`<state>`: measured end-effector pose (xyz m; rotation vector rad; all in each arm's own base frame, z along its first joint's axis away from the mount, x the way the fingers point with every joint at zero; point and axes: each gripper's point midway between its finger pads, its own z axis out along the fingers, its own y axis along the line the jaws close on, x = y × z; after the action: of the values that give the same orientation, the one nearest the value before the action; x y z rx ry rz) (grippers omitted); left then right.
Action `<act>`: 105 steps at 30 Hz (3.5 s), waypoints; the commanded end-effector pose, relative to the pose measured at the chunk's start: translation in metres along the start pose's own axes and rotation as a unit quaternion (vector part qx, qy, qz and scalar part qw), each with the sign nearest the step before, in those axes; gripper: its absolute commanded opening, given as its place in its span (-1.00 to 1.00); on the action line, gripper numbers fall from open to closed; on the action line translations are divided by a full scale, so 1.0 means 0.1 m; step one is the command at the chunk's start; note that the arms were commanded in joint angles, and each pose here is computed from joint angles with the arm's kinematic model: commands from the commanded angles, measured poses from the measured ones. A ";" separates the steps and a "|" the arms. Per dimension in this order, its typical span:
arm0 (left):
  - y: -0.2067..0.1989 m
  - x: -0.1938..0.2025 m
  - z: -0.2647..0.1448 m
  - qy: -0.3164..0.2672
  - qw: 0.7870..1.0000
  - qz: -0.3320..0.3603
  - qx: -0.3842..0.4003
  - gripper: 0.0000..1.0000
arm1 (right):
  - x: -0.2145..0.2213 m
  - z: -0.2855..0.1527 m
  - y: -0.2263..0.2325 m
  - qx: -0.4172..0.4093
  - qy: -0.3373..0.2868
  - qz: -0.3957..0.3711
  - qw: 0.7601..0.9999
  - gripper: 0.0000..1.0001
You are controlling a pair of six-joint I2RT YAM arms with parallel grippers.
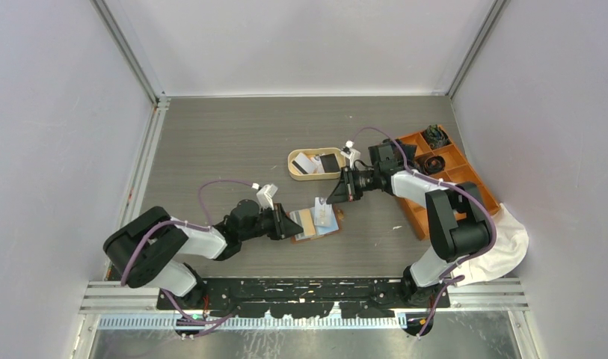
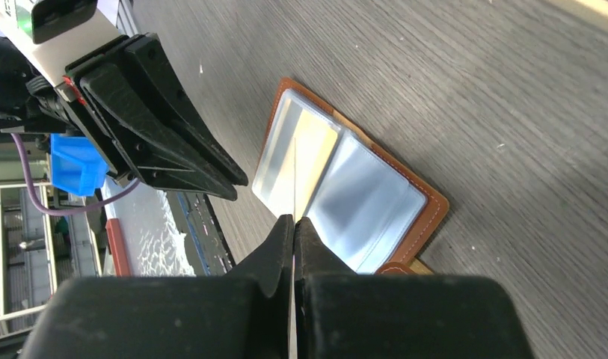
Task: Put the credit cards into the card holder
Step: Insert the credit card into the card holder.
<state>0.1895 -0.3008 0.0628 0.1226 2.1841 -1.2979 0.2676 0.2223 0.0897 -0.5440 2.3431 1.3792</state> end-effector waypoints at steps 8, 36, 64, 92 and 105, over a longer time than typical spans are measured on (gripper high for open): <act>0.02 -0.12 0.19 -0.025 1.000 0.006 -0.007 -0.75 | -0.17 0.06 -0.01 -0.015 -0.042 -0.015 0.999 -0.98; 0.33 0.04 0.06 -0.001 0.997 0.003 -0.082 -0.77 | 0.04 0.18 -0.20 -0.005 -0.018 0.062 0.998 -0.98; 0.33 0.05 0.06 -0.002 0.997 -0.002 -0.077 -0.77 | 0.30 0.21 -0.25 0.010 0.018 0.091 0.996 -0.98; 0.30 0.07 0.06 0.002 0.998 -0.002 -0.067 -0.77 | 0.23 0.32 -0.19 0.021 0.004 0.055 0.998 -0.99; 0.30 0.07 0.05 0.001 0.998 -0.001 -0.067 -0.76 | 0.37 0.39 -0.19 0.027 0.054 0.075 0.995 -0.98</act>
<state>0.1982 -0.2935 0.0375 0.0517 2.2678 -1.1620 0.2466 0.2387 0.0401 -0.3877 2.5328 1.4063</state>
